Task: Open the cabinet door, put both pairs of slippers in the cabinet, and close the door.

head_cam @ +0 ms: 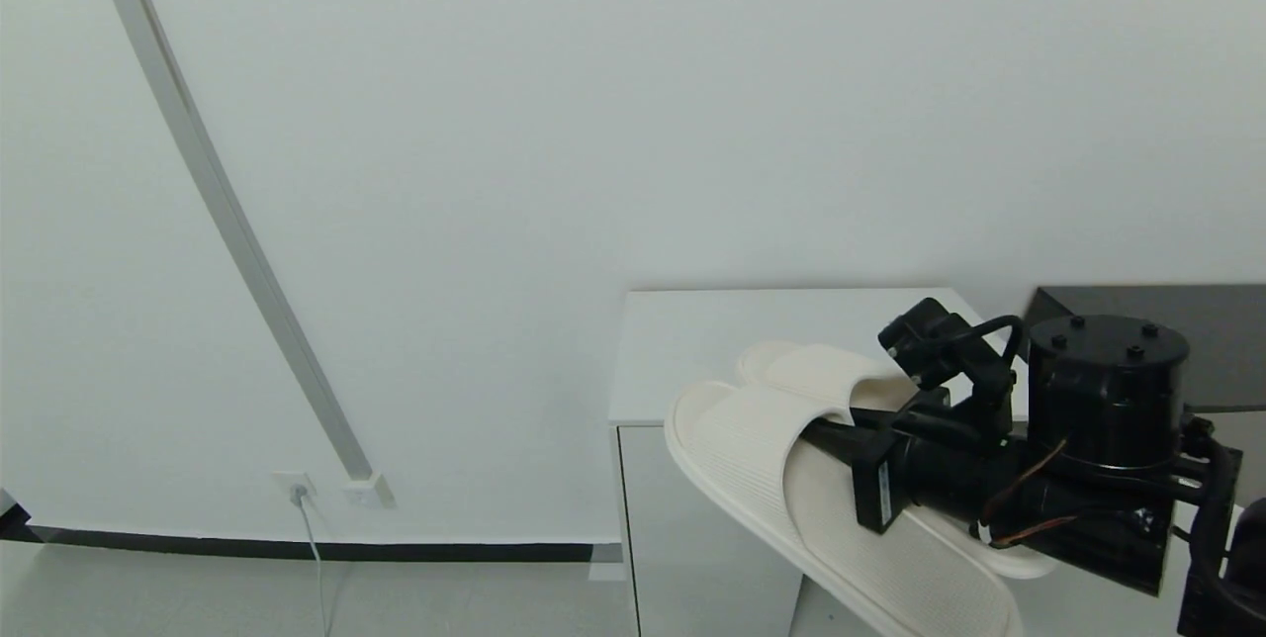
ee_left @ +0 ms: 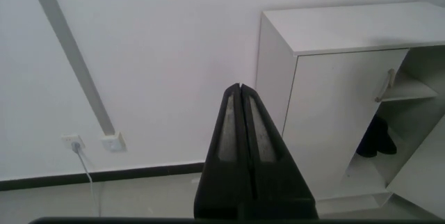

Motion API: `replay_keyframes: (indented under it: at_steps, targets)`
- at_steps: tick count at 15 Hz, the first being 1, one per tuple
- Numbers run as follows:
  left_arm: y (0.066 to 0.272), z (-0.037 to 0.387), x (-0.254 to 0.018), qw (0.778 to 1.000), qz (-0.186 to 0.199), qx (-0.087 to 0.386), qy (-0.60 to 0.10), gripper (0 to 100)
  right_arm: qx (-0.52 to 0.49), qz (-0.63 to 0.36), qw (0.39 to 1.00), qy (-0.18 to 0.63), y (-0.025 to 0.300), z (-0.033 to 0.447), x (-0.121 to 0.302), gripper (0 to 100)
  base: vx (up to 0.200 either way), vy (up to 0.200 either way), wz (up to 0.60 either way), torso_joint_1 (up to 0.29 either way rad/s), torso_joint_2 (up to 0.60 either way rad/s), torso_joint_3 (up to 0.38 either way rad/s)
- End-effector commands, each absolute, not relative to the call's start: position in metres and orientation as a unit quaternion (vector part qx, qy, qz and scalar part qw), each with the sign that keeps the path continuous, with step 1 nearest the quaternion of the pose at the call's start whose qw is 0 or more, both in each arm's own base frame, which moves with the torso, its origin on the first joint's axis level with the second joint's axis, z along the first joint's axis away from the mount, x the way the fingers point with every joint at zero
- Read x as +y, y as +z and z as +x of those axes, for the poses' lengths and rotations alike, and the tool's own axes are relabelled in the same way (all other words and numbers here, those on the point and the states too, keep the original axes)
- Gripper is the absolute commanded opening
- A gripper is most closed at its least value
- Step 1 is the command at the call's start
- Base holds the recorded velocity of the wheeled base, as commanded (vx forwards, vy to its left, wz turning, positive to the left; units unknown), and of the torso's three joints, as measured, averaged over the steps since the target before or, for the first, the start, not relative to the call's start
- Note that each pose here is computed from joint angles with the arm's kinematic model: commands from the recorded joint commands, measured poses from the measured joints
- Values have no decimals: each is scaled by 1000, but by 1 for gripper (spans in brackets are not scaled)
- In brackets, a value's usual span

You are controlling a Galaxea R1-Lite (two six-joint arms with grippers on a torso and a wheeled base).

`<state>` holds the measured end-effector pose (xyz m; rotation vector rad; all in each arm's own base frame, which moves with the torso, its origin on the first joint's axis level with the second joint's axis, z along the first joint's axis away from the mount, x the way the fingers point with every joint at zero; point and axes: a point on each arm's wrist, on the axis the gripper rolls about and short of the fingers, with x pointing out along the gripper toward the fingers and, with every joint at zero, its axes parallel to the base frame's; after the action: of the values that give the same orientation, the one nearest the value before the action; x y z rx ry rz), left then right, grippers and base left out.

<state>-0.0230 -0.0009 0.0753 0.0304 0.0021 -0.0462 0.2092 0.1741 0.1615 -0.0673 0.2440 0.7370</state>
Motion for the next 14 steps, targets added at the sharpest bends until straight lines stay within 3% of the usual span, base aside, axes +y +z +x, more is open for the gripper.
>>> replay_keyframes:
  at_steps: [1,5,14]
  targets:
    - [75,-23,-1,1000,15,2,-23,0,116,-31,925,361,163,208,174,0,0,0,0,0,0,0]
    - [75,-23,-1,1000,15,2,-23,0,115,-32,924,362,163,207,175,0,0,0,0,0,0,0]
    - [75,-23,-1,1000,15,2,-23,0,127,-36,922,364,160,206,176,0,0,-200,0,5,2,4]
